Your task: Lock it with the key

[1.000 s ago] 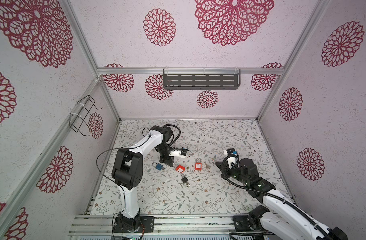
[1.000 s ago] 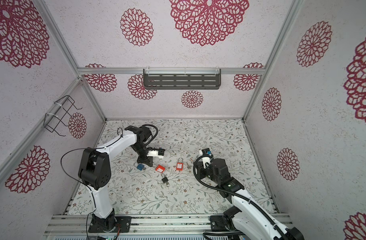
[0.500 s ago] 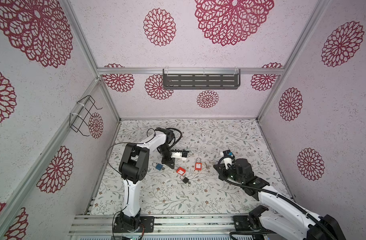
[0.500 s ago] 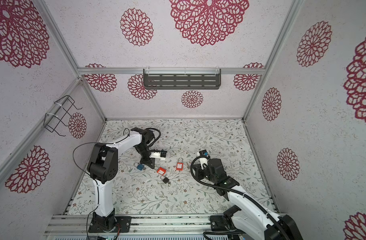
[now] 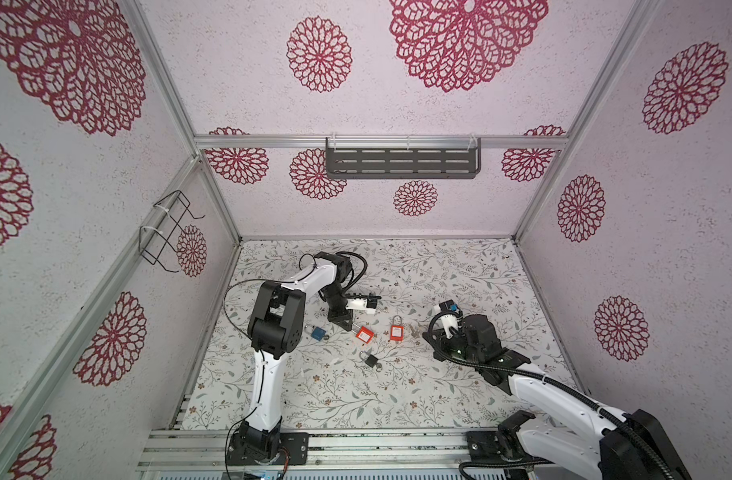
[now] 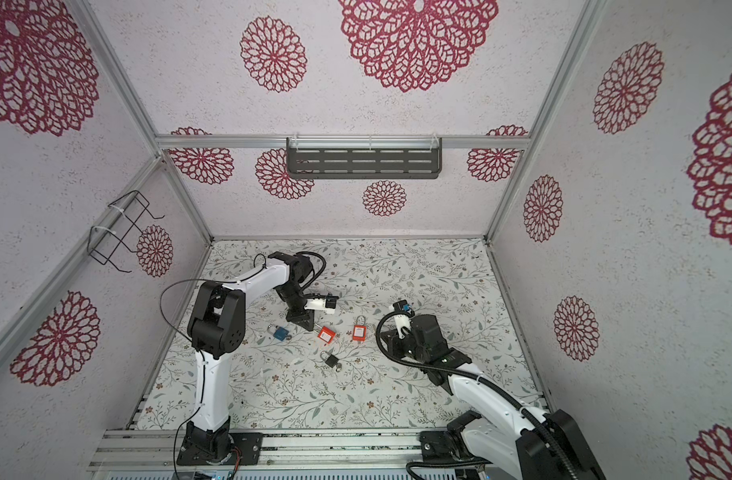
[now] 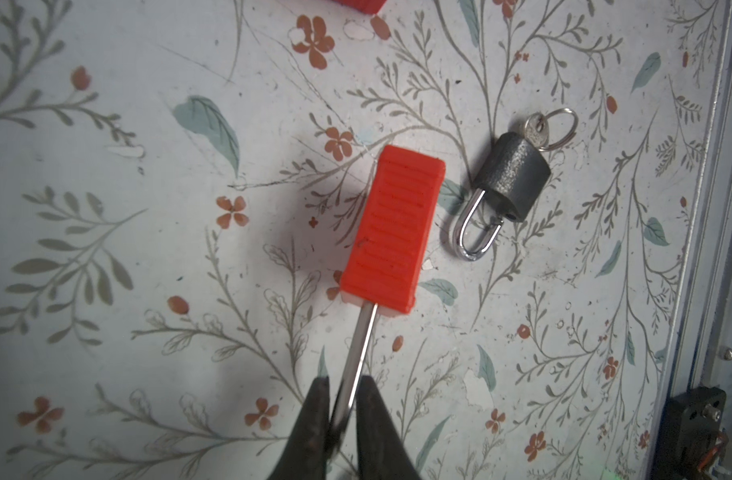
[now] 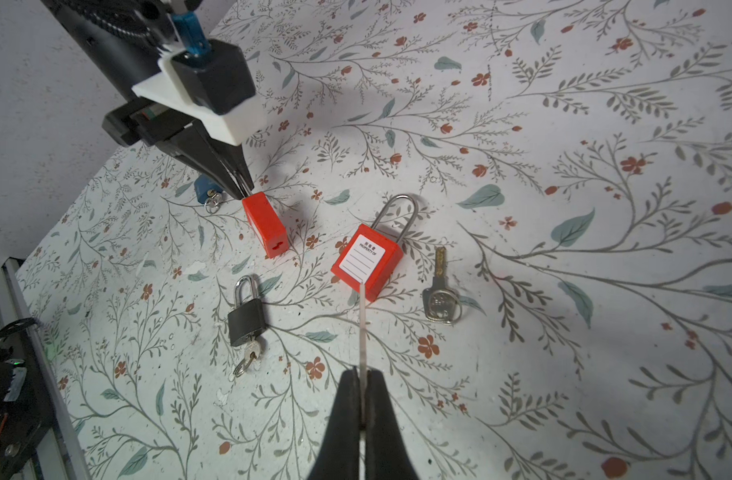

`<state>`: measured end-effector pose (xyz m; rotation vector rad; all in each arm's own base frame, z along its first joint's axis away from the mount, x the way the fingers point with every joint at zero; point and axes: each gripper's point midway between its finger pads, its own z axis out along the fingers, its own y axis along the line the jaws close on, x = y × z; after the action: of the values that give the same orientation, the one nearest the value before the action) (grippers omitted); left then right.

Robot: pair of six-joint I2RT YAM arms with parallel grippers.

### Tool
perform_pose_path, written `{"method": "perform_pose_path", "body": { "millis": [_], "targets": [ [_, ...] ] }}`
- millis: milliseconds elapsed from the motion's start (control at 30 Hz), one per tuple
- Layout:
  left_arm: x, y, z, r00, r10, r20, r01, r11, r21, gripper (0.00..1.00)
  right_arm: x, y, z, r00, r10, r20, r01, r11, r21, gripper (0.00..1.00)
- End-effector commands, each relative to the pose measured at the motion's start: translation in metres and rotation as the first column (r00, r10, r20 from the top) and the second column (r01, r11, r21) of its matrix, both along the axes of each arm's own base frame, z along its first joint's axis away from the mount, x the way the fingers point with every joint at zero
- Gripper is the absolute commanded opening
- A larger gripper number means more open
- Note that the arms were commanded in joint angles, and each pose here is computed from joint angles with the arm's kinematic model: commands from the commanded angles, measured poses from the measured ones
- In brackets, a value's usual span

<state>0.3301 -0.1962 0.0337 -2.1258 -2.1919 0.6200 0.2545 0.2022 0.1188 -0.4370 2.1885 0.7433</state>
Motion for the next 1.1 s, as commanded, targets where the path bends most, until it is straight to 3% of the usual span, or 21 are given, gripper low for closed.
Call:
{"method": "perform_pose_path", "body": {
  "millis": [0, 300, 367, 600, 667, 933, 967, 1000, 1067],
  "targets": [
    [0.012, -0.002, 0.000, 0.999, 0.021, 0.028, -0.020, 1.000, -0.012, 0.19, 0.008, 0.008, 0.021, 0.998, 0.022, 0.065, -0.024, 0.999, 0.025, 0.00],
    [0.029, -0.006, -0.003, 0.995, 0.084, 0.062, -0.082, 0.996, -0.029, 0.24, 0.009, 0.009, 0.020, 0.998, 0.024, 0.060, -0.025, 0.999, 0.021, 0.00],
    [0.031, -0.007, -0.005, 0.993, 0.110, 0.053, -0.108, 0.993, -0.044, 0.31, 0.009, 0.009, 0.020, 0.998, 0.023, 0.060, -0.024, 0.999, 0.022, 0.00],
    [0.037, -0.009, -0.009, 0.986, 0.160, 0.046, -0.158, 0.986, -0.054, 0.34, 0.009, 0.008, 0.021, 0.998, 0.019, 0.064, -0.020, 0.999, 0.025, 0.00],
    [0.039, -0.011, -0.009, 0.984, 0.173, 0.045, -0.170, 0.984, -0.058, 0.40, 0.009, 0.008, 0.021, 0.998, 0.017, 0.066, -0.019, 0.999, 0.026, 0.00],
    [0.043, -0.014, -0.014, 0.978, 0.201, 0.053, -0.198, 0.979, -0.049, 0.42, 0.008, 0.008, 0.021, 0.998, 0.016, 0.067, -0.018, 0.999, 0.028, 0.00],
    [0.044, -0.015, -0.014, 0.977, 0.204, 0.055, -0.201, 0.978, -0.049, 0.55, 0.008, 0.007, 0.021, 0.998, 0.016, 0.067, -0.018, 0.999, 0.028, 0.00],
    [0.045, -0.016, -0.013, 0.977, 0.203, 0.057, -0.200, 0.978, -0.051, 0.99, 0.008, 0.007, 0.020, 0.998, 0.016, 0.067, -0.018, 0.999, 0.028, 0.00],
    [0.045, -0.019, -0.012, 0.978, 0.201, 0.053, -0.198, 0.979, -0.057, 0.97, 0.007, 0.007, 0.021, 0.998, 0.016, 0.068, -0.018, 0.999, 0.029, 0.00]
  ]
}}
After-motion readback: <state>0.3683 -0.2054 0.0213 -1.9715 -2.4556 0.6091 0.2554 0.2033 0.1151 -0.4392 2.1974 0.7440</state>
